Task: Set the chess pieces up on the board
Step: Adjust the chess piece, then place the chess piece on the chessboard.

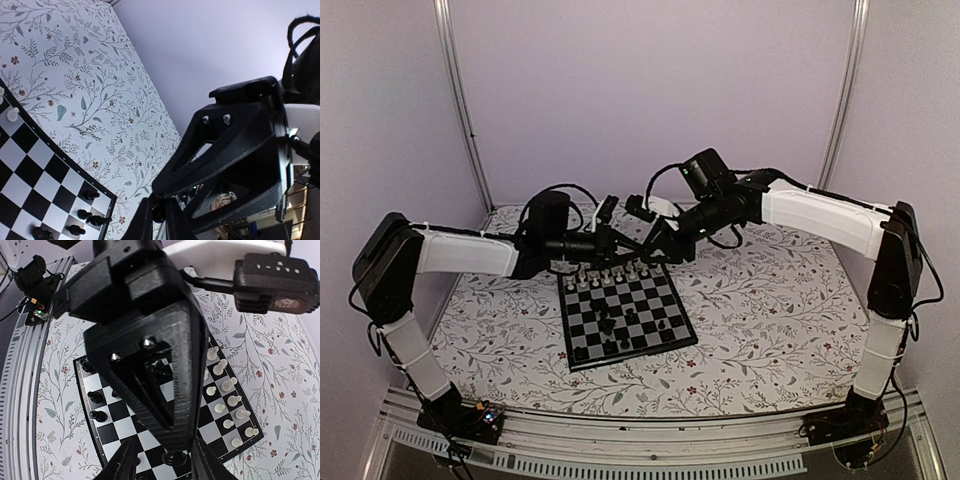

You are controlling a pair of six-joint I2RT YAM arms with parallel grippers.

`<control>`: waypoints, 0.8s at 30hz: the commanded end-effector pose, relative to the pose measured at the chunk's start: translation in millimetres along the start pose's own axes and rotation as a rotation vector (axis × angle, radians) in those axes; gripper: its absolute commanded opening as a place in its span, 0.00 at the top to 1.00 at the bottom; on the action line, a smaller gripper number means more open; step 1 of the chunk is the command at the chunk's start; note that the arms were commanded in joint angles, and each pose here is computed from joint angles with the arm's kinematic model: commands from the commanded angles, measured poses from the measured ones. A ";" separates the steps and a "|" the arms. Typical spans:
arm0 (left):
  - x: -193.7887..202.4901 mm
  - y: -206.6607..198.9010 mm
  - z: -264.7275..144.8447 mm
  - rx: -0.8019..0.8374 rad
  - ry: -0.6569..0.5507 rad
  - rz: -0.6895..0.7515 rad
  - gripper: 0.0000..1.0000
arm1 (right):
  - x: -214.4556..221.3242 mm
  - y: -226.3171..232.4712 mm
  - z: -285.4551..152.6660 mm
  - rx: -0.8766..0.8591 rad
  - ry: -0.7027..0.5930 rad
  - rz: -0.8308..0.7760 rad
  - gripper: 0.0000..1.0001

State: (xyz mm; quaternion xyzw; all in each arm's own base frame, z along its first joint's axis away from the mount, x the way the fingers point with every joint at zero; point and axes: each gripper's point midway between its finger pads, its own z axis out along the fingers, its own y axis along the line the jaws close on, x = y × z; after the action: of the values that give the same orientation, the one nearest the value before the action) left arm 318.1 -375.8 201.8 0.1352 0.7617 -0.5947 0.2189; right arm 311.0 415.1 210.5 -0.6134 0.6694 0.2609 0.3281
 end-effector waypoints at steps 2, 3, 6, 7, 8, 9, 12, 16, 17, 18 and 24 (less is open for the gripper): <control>-9.6 0.3 -7.1 -0.185 0.023 0.192 0.90 | -12.3 9.5 -42.6 -0.093 -0.105 0.038 0.53; -8.3 4.3 -10.3 -0.232 0.038 0.224 0.90 | -13.7 10.5 -54.2 -0.101 -0.125 0.043 0.52; 1.0 14.9 -22.4 -0.368 0.094 0.314 0.90 | -6.7 5.7 -84.3 -0.087 -0.161 0.063 0.49; 4.4 16.4 -25.0 -0.401 0.113 0.350 0.90 | 1.7 1.9 -87.9 -0.072 -0.155 0.069 0.49; 8.7 18.0 -27.2 -0.438 0.136 0.390 0.90 | 9.6 -2.3 -93.2 -0.044 -0.151 0.069 0.49; 12.1 19.2 -29.2 -0.476 0.153 0.431 0.90 | 24.4 -6.8 -91.9 -0.024 -0.133 0.086 0.49; 29.0 23.5 -31.8 -0.564 0.233 0.521 0.90 | 58.6 -20.5 -95.1 0.030 -0.113 0.139 0.48; 51.3 32.3 -27.4 -0.633 0.343 0.582 0.90 | 96.4 -31.4 -93.8 0.057 -0.104 0.206 0.48; 55.7 33.9 -24.7 -0.644 0.368 0.601 0.90 | 104.2 -34.7 -93.0 0.072 -0.101 0.214 0.48; 61.4 35.3 -21.7 -0.654 0.396 0.614 0.90 | 111.4 -37.0 -91.1 0.087 -0.091 0.222 0.48; 93.8 53.5 -3.2 -0.726 0.536 0.674 0.90 | 142.2 -48.8 -82.3 0.165 -0.018 0.236 0.48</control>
State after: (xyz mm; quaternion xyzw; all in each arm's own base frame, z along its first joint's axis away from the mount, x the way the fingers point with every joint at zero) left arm 272.6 -367.1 139.2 0.3922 0.8589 -0.2015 0.2604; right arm 328.5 258.0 161.9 -0.5001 0.7545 0.2746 0.3244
